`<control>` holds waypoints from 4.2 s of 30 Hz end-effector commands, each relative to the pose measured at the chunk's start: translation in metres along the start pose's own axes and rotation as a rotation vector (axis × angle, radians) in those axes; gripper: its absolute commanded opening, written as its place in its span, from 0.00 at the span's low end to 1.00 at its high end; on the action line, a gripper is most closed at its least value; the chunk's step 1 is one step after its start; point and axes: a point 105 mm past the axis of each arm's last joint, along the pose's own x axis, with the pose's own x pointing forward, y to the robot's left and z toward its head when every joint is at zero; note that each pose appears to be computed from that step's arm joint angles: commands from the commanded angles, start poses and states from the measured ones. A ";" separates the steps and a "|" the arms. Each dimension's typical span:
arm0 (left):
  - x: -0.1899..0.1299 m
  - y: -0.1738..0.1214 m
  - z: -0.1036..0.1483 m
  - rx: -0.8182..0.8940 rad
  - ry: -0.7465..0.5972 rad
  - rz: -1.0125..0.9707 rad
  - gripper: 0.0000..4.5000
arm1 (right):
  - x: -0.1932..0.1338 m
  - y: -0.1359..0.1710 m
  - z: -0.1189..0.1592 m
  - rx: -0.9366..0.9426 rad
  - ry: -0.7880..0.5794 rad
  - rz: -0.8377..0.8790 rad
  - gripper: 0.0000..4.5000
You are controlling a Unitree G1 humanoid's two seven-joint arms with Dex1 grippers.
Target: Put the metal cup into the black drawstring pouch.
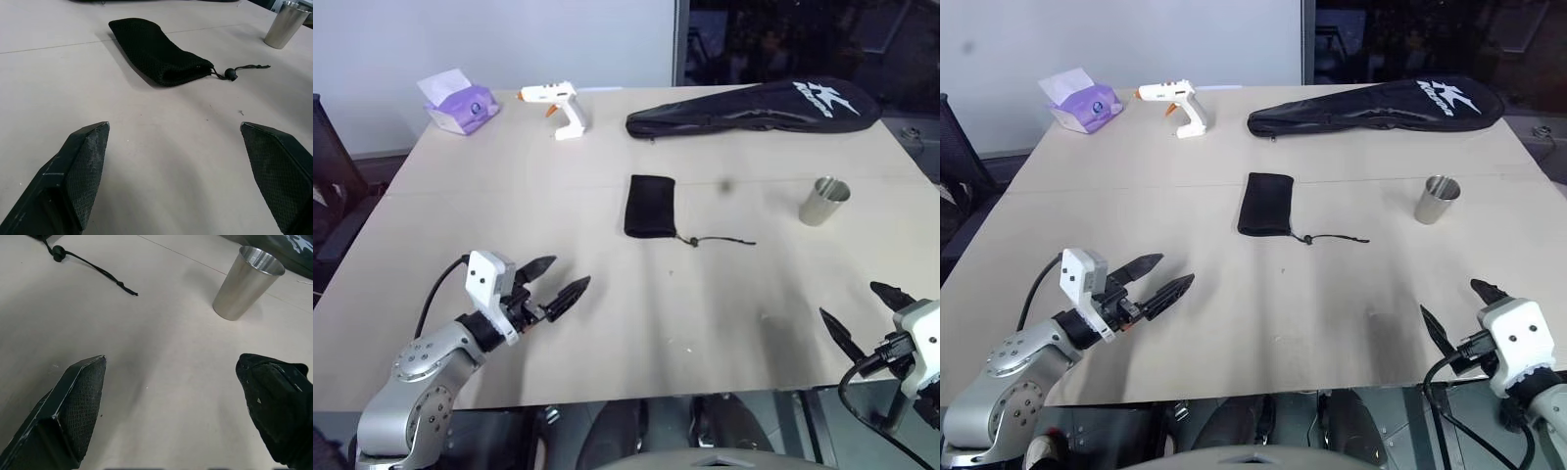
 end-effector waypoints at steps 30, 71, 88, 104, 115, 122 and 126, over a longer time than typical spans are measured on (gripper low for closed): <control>0.177 -0.010 0.045 0.764 0.248 -0.402 0.98 | 0.022 0.081 0.058 0.008 -0.209 0.093 1.00; 0.201 -0.033 0.086 0.389 0.211 -0.393 0.01 | 0.112 -0.084 0.077 -0.161 0.253 -0.124 1.00; 0.185 -0.032 0.080 0.343 0.175 -0.281 0.00 | 0.156 -0.087 0.049 -0.311 0.354 0.092 0.02; 0.207 -0.049 0.091 0.009 0.284 -0.271 0.00 | 0.098 0.028 0.162 0.361 -0.304 0.282 0.02; 0.219 -0.074 0.105 -0.192 0.324 -0.324 0.00 | 0.109 0.059 0.157 0.600 -0.361 0.174 0.02; 0.217 -0.081 0.108 -0.280 0.363 -0.334 0.00 | 0.117 0.058 0.136 0.669 -0.348 0.109 0.02; 0.214 -0.086 0.103 -0.293 0.388 -0.348 0.00 | 0.125 0.062 0.130 0.688 -0.347 0.112 0.02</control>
